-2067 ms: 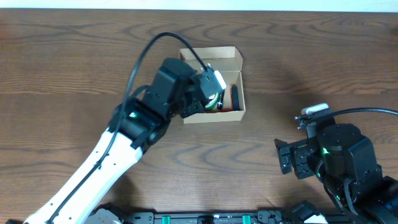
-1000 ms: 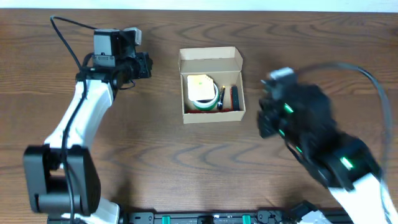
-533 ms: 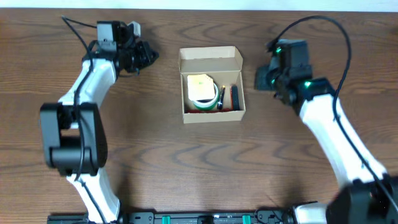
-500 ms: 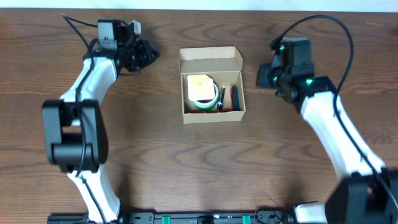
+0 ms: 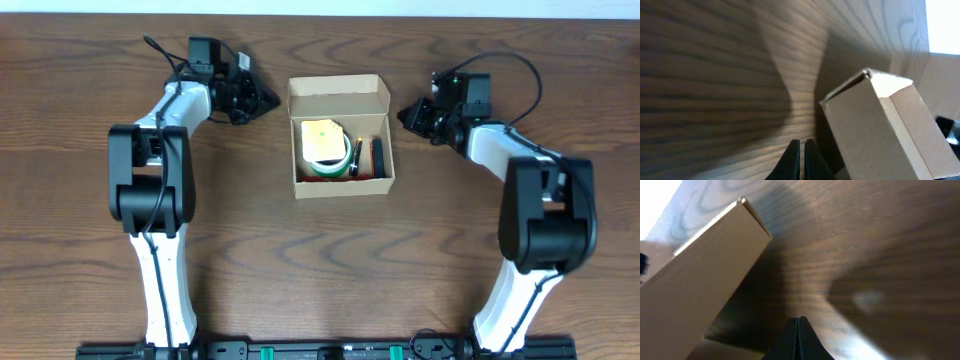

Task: Pack container
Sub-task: 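Fold the box lid closed with both grippers pushing the flaps over, then press down on the closed lid with both grippers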

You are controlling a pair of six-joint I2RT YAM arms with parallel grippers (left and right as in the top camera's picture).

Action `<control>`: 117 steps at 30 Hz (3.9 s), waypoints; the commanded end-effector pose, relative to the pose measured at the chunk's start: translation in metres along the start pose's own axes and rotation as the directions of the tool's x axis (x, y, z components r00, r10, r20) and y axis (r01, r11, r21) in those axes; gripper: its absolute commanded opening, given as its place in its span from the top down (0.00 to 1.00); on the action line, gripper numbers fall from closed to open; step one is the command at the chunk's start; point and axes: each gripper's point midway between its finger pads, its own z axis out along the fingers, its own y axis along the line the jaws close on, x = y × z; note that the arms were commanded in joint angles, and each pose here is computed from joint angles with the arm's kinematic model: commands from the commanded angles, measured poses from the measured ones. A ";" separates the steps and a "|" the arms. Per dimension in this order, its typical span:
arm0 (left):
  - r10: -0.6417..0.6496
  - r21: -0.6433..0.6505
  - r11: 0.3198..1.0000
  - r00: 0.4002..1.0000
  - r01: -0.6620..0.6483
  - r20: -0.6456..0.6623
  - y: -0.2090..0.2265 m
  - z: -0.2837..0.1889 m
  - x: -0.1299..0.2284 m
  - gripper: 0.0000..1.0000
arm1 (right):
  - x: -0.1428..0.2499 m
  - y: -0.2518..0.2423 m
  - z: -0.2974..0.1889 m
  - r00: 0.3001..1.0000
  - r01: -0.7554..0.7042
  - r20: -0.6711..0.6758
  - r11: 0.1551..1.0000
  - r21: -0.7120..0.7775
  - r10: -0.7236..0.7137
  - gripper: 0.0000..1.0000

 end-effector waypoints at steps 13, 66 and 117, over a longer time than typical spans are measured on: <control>0.061 0.050 0.997 0.998 -0.060 -0.023 -0.030 0.015 0.009 0.94 | 0.003 0.039 0.037 0.996 -0.079 -0.058 0.975 -0.206 0.069 0.99; 0.708 -0.010 0.697 0.690 -0.717 -0.149 -0.129 -0.130 0.099 0.94 | 0.017 0.134 -0.086 0.878 0.420 -0.129 0.872 -0.253 -0.461 0.99; 0.757 -0.185 0.602 0.629 -0.777 -0.178 -0.137 -0.173 0.180 0.94 | 0.065 0.163 -0.201 0.770 0.638 -0.026 0.770 0.030 -0.637 0.98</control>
